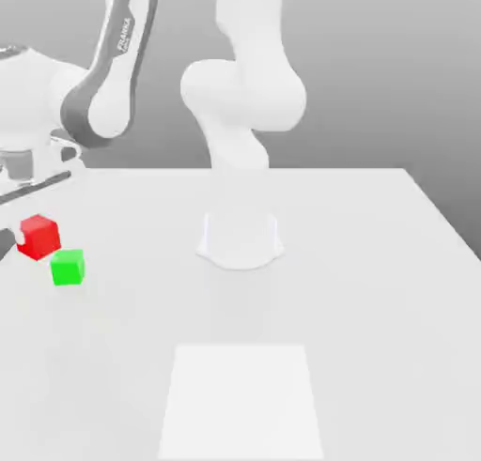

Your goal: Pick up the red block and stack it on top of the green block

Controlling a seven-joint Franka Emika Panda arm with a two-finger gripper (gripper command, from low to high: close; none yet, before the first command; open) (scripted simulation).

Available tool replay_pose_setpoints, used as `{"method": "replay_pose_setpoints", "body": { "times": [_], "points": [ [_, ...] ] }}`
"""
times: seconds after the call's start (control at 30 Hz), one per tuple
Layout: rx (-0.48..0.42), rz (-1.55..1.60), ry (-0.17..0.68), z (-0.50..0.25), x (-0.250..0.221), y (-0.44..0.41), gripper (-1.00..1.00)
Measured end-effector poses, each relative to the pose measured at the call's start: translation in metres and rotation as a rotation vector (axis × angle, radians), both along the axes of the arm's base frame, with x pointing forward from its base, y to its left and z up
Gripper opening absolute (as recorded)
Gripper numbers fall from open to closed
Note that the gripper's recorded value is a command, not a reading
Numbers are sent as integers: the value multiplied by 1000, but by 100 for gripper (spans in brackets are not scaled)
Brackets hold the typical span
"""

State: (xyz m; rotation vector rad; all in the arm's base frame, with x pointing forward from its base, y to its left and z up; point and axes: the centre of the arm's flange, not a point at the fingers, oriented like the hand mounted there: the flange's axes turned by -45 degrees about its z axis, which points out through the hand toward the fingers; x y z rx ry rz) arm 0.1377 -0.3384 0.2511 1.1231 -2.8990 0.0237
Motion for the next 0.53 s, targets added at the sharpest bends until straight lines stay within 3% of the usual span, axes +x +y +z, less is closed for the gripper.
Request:
{"method": "replay_pose_setpoints", "body": {
  "times": [0.1,0.47,0.5,0.53],
  "points": [
    [19,-194,-26,-6,-38,1,-100],
    [25,-227,-36,-65,-42,2,-100],
    [23,-230,-32,-70,-43,2,100],
    [23,-230,-32,-70,-43,2,100]
  ]
}}
